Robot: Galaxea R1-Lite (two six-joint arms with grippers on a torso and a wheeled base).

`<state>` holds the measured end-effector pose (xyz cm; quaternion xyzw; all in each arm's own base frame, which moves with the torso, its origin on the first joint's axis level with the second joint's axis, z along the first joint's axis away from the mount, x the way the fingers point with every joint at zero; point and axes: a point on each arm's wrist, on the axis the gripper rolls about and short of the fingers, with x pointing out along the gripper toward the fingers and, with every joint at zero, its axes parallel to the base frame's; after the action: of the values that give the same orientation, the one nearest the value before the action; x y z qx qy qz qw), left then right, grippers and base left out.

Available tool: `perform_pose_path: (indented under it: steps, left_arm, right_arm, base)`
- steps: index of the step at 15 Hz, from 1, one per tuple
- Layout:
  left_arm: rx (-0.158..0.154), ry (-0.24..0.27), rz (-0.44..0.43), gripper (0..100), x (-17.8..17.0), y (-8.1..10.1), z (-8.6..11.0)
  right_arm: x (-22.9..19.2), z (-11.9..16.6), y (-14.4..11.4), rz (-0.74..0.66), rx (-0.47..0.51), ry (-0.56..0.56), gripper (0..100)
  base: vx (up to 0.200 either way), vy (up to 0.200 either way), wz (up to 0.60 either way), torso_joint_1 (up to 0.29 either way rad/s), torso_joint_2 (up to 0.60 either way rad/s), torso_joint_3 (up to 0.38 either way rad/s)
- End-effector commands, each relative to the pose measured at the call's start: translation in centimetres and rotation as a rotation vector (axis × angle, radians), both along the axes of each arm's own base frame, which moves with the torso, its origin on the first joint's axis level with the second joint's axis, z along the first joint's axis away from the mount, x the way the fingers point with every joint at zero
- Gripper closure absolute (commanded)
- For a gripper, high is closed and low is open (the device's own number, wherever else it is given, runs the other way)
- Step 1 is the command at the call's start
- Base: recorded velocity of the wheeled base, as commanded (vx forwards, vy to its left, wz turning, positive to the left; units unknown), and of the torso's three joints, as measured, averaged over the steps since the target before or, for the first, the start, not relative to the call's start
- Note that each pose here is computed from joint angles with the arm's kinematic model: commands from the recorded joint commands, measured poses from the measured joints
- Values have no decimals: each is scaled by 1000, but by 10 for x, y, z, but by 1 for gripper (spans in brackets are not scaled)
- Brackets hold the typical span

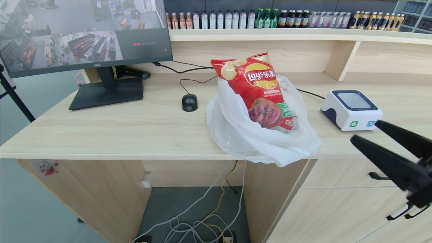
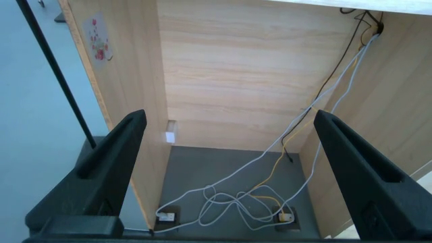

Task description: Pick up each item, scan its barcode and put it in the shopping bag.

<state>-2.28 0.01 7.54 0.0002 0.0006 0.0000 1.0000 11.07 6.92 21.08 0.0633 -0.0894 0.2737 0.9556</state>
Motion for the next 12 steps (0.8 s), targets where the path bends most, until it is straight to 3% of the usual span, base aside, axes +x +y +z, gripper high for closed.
perform_pose_path:
  steps: [1, 6, 8, 9, 12]
  left_arm:
    - [0, 0, 2, 0, 0, 0, 0]
    - [3, 0, 0, 0, 0, 0, 0]
    - [3, 0, 0, 0, 0, 0, 0]
    - [3, 0, 0, 0, 0, 0, 0]
    - [4, 0, 0, 0, 0, 0, 0]
  right_arm:
    - [-38, -30, -20, 25, -45, -23, 0]
    - [-70, -69, -38, 100, -170, 82, 0]
    - [-85, -82, -48, 126, -266, 67, 0]
    - [-100, -99, -59, 187, -365, 59, 0]
    - [-122, -128, -79, 194, -383, 64, 0]
  base:
    - [0, 0, 0, 0, 0, 0]
    - [0, 0, 0, 0, 0, 0]
    - [0, 0, 0, 0, 0, 0]
    - [0, 0, 0, 0, 0, 0]
    - [0, 0, 0, 0, 0, 0]
